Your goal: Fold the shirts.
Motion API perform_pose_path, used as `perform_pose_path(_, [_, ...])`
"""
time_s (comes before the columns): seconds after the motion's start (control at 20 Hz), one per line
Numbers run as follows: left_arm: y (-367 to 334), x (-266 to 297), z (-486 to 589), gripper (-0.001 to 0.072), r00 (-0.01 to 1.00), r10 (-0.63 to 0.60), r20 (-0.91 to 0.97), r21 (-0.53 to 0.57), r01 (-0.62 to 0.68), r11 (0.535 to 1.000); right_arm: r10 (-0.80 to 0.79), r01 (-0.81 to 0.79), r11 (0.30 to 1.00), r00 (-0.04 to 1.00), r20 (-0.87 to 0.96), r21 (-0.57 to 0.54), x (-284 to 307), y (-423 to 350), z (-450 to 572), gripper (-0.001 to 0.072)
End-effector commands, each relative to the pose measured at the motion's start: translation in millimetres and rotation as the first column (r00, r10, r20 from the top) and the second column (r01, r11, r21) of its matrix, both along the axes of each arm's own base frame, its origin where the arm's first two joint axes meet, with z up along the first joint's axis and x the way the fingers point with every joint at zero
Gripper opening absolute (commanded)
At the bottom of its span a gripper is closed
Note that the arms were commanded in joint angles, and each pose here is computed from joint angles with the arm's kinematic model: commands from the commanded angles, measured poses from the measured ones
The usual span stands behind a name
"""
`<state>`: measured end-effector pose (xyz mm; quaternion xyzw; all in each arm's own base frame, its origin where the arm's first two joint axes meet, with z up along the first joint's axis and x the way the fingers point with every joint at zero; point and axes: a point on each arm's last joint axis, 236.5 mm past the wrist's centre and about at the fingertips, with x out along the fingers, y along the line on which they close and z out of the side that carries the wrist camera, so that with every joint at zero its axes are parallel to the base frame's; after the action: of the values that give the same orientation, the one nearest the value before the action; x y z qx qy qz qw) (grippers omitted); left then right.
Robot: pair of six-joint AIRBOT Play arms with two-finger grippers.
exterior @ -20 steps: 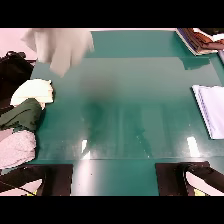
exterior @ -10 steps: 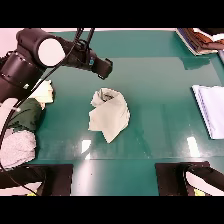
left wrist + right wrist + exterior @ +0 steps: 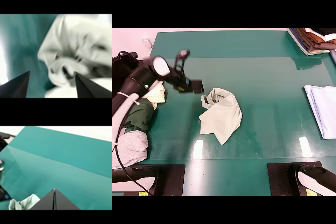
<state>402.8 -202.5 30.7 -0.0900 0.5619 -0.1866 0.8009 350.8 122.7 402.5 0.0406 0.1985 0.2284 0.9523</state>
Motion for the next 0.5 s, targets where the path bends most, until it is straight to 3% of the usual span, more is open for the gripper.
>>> perform_pose_path(0.0, [-17, -24, -53, 0.0627, 0.988, 0.045, -0.145, -0.140, -0.066, 0.988, 0.004, -0.004, 1.000, 1.000, -0.007, -0.003, -2, 1, -1, 0.0019])
perform_pose_path(0.15, [-27, -25, -59, 0.0626, 0.988, 0.022, -0.152, -0.180, -0.049, 0.982, 0.014, -0.015, 1.000, 0.998, -0.058, -0.022, -3, 1, -14, 0.0019])
perform_pose_path(0.2, [-26, -21, -58, 0.0510, 0.990, 0.027, -0.135, -0.178, -0.052, 0.983, 0.023, -0.027, 0.999, 0.993, -0.114, -0.041, -4, 2, -29, 0.0019])
perform_pose_path(0.25, [-23, -16, -57, 0.0213, 0.994, 0.027, -0.109, -0.159, -0.045, 0.986, 0.036, -0.049, 0.997, 0.980, -0.194, -0.064, -5, 3, -50, 0.0019])
perform_pose_path(0.3, [-18, -10, -55, 0.0037, 0.997, 0.022, -0.081, -0.133, -0.032, 0.991, 0.043, -0.067, 0.995, 0.959, -0.281, -0.076, -5, 4, -75, 0.0019])
perform_pose_path(0.45, [-10, 1, -43, 0.0026, 1.000, -0.006, -0.025, -0.078, 0.004, 0.997, 0.028, -0.083, 0.994, 0.837, -0.546, -0.077, -7, 4, -174, 0.0019])
